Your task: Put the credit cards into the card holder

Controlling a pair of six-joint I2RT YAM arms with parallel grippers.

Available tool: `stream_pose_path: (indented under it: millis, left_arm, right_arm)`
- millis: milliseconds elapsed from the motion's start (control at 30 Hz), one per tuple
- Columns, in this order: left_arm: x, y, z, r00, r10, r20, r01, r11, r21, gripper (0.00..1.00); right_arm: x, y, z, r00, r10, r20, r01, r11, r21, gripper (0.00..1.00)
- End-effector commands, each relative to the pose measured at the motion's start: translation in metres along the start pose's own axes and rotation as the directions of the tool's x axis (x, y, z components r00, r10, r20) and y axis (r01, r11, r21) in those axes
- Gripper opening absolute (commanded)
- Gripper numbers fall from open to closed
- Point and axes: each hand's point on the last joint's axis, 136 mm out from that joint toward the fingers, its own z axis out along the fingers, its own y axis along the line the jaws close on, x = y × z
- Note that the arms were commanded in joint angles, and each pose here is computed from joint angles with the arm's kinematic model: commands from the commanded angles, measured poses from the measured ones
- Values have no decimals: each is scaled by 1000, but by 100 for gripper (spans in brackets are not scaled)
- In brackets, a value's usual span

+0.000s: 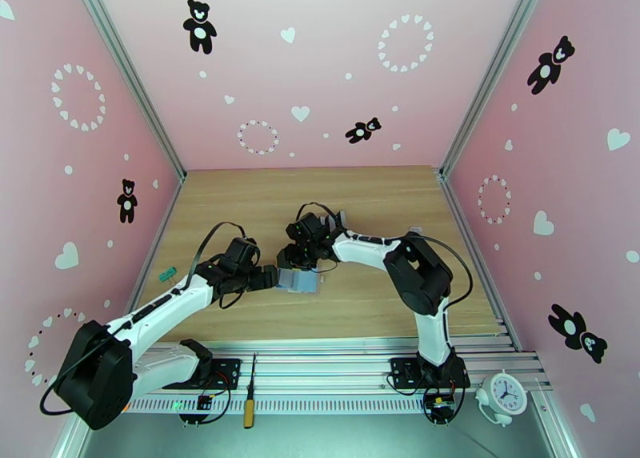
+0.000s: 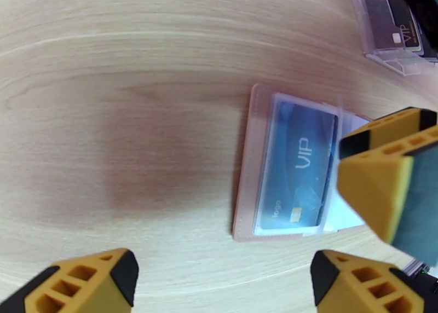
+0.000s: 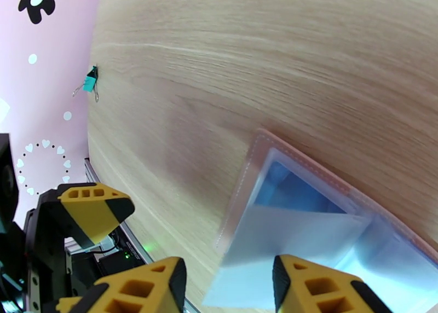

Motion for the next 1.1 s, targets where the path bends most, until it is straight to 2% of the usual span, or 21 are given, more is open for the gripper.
stream_pose_path:
  millis: [0,533,867,1067]
  left_arm:
    - [3,0,7,1000,-6,-18,7,1000,10,89]
    - [6,0,47,997,-2,-82,1,1000,-4,88]
    - [10,0,53,995,-10,-103,11,1000,1,76]
    - [8,-4,51,995,-11,-96,13,1000,15,74]
  right_arm:
    - [-1,1,10,1000,6,-13,-7,1000,-21,47]
    - [8,-16,18,999,43,-32,-43,999,-21,47]
    - [-2,-2,-7,1000,14,16,-13,999,-51,47]
    - [0,-10,-5,1000,20,7,-20,999,-34,47]
